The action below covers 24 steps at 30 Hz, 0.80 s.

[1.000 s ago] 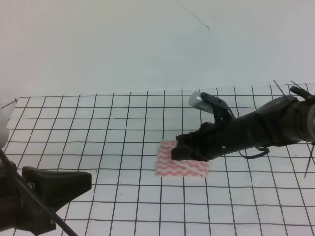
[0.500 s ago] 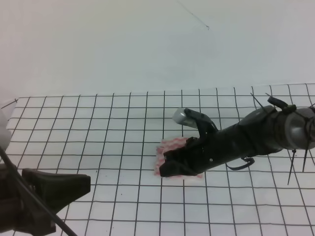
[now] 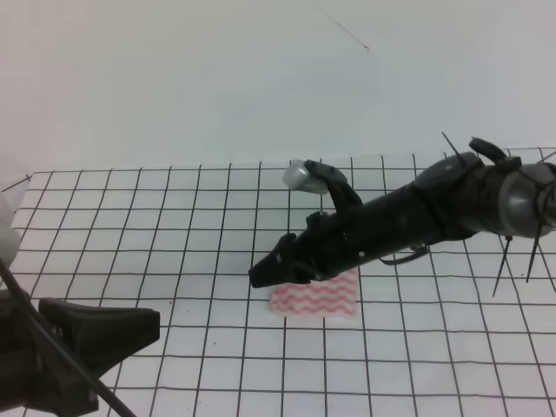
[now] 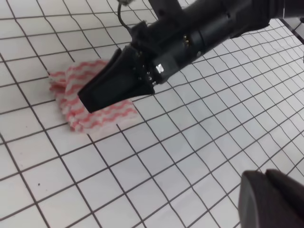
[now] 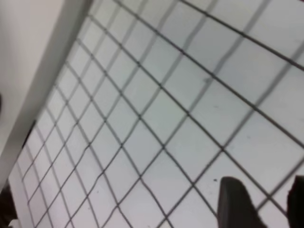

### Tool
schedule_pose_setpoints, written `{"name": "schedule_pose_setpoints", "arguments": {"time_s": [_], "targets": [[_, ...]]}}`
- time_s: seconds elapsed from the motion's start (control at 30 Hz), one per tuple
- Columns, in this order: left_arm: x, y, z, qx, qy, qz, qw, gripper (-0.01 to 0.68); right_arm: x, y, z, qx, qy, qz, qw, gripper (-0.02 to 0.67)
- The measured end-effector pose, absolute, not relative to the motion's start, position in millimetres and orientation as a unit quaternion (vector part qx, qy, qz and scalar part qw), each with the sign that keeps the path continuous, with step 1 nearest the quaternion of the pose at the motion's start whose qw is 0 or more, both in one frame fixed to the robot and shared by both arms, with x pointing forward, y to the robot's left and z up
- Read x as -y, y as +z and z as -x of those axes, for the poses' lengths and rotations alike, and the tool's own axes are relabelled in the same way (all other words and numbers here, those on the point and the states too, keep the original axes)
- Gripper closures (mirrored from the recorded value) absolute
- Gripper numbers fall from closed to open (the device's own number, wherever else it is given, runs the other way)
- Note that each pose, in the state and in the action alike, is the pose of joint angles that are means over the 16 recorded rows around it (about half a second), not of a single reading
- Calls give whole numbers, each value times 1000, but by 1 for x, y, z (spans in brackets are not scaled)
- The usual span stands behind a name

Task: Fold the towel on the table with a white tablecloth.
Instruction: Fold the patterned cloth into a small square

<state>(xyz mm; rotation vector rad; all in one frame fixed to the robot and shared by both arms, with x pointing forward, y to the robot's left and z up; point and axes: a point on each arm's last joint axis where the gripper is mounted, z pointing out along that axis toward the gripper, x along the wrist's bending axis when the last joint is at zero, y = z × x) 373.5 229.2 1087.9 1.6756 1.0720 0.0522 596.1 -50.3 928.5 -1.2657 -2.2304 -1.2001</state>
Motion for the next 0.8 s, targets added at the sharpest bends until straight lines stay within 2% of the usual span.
{"name": "schedule_pose_setpoints", "arguments": {"time_s": [0.23,0.5,0.8], "targets": [[-229,1088,-373,-450,18,-709,543,676,59,948,-612,821,-408,388,96,382],[-229,1087,-372,-448,15,-712,541,676,78,967,-632,891,-336,305,12,371],[-228,1087,-371,-446,12,-713,541,676,83,977,-651,940,-250,234,-9,368]]}}
